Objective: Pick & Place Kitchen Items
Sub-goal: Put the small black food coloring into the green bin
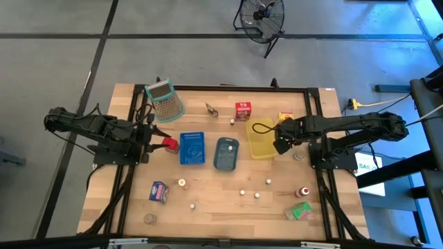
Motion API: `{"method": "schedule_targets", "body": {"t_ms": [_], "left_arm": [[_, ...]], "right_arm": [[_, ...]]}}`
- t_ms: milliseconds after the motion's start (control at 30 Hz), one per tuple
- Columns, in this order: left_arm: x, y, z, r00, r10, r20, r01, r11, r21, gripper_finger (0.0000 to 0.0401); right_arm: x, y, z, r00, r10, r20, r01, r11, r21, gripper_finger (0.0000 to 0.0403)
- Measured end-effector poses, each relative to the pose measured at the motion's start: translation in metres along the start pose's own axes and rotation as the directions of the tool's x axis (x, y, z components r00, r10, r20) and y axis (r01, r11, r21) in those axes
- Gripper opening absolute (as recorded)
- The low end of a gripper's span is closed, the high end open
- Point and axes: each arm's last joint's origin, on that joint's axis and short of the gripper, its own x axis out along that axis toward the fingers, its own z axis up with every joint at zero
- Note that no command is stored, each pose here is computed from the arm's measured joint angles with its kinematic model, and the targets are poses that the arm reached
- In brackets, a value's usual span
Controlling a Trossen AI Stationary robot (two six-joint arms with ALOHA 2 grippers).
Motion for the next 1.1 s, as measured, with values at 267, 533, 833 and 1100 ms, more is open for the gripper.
{"method": "schedule_targets", "body": {"t_ms": [267, 533, 833, 1100], "left_arm": [[0.000, 0.000, 0.000, 1.000, 0.000, 0.000, 0.000, 1.000, 0.000, 0.0149], [0.000, 0.000, 0.000, 1.000, -0.001, 0.000, 0.001, 1.000, 0.000, 0.0149], [0.000, 0.000, 0.000, 1.000, 0.000, 0.000, 0.000, 1.000, 0.000, 0.0149], [0.000, 0.000, 0.000, 1.000, 0.000, 0.000, 0.000, 1.000, 0.000, 0.0149]], "right_arm": [[0.000, 0.001, 0.000, 0.999, 0.024, -0.024, -0.024, 0.999, 0.027, 0.0293], [0.001, 0.002, 0.000, 0.999, 0.032, -0.032, -0.030, 0.998, 0.057, 0.0293], [0.011, 0.006, 0.005, 0.997, -0.003, -0.076, 0.008, 0.998, 0.069, 0.0293], [0.021, 0.008, 0.011, 0.994, -0.036, -0.104, 0.044, 0.996, 0.075, 0.0293]]}}
